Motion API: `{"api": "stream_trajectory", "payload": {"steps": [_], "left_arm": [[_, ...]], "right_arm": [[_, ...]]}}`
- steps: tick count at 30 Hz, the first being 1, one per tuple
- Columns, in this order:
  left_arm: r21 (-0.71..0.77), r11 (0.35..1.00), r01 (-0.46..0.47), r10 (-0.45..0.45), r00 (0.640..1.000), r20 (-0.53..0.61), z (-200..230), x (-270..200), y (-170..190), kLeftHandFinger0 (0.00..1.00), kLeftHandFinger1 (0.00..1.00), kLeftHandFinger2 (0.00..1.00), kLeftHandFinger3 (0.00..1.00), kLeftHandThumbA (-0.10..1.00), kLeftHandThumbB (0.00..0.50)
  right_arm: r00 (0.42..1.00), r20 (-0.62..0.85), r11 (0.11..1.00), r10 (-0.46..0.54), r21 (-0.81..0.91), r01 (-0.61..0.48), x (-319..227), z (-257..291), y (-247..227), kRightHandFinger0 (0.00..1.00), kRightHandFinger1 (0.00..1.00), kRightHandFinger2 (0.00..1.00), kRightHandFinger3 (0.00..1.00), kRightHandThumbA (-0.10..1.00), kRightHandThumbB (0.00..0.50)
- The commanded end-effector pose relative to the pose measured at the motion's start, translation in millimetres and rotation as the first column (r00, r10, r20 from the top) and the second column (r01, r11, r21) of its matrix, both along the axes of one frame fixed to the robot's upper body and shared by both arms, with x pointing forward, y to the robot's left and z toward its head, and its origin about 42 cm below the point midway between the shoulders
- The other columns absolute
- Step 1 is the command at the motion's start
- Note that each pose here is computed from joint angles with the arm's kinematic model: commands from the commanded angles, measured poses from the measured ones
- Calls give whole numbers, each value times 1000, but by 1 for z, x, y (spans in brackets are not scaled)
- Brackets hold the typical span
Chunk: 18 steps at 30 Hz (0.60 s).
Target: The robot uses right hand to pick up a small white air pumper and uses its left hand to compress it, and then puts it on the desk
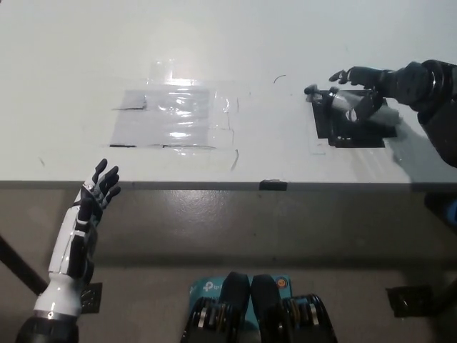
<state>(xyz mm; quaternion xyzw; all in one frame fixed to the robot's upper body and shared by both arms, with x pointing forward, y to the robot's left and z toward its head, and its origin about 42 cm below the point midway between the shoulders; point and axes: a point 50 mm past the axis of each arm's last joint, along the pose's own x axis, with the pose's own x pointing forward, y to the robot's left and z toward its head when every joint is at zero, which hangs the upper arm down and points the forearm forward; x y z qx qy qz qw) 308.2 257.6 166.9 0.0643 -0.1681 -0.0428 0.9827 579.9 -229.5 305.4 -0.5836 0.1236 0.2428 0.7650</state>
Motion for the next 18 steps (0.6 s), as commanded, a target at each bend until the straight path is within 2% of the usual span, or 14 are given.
{"api": "stream_trajectory", "payload": {"steps": [1, 3, 5, 7, 8, 10, 11, 14, 15, 17, 18], "left_arm": [[20, 1000, 20, -21, 998, 57, 7, -2, -1, 1000, 1000, 1000, 1000, 1000, 230], [15, 1000, 19, -20, 998, 52, 7, -1, -1, 1000, 1000, 1000, 1000, 1000, 231], [11, 1000, 23, -24, 998, 52, 8, -1, -1, 1000, 1000, 1000, 1000, 1000, 230], [9, 1000, 24, -25, 998, 56, 8, 0, -1, 1000, 1000, 1000, 1000, 1000, 228], [11, 1000, 25, -26, 998, 55, 9, 0, -1, 1000, 1000, 1000, 1000, 1000, 229], [4, 999, 35, -35, 998, 55, 8, 0, -1, 1000, 1000, 1000, 1000, 1000, 233], [4, 999, 35, -35, 998, 54, 8, 0, -1, 1000, 1000, 1000, 1000, 1000, 234], [4, 999, 35, -35, 998, 55, 9, 1, -1, 1000, 1000, 1000, 1000, 1000, 235], [0, 999, 37, -36, 997, 63, 11, 4, -3, 1000, 1000, 1000, 1000, 1000, 234], [4, 999, 36, -37, 997, 68, 12, 7, -4, 1000, 1000, 1000, 1000, 1000, 230], [4, 999, 37, -37, 996, 76, 15, 11, -6, 1000, 1000, 1000, 1000, 1000, 238]], "right_arm": [[994, 100, 999, 38, -28, -36, 5, 39, -1, 1000, 1000, 1000, 1000, 643, 500], [994, 97, 999, 42, -14, -40, 5, 42, -1, 1000, 1000, 1000, 1000, 692, 500], [993, 87, 997, 78, 13, -80, 3, 51, -2, 1000, 1000, 1000, 1000, 803, 500], [991, 69, 989, 117, 86, -123, 0, 60, -5, 1000, 1000, 1000, 1000, 825, 500], [993, 2, 969, 114, 218, -112, 0, 65, -8, 1000, 1000, 1000, 1000, 785, 500], [992, -22, 941, 124, 319, -111, -3, 74, -9, 1000, 1000, 1000, 1000, 877, 500], [990, -9, 931, 138, 343, -127, -4, 78, -11, 1000, 1000, 1000, 1000, 1000, 500], [987, 57, 893, 150, 420, -160, -14, 97, -13, 1000, 1000, 1000, 1000, 1000, 500], [976, 149, 875, 162, 435, -211, -25, 118, -13, 1000, 1000, 1000, 1000, 1000, 457], [953, 249, 853, 171, 447, -270, -39, 138, -14, 1000, 1000, 1000, 1000, 1000, 447], [927, 336, 840, 169, 443, -314, -56, 157, -16, 1000, 1000, 1000, 1000, 1000, 462]]}}
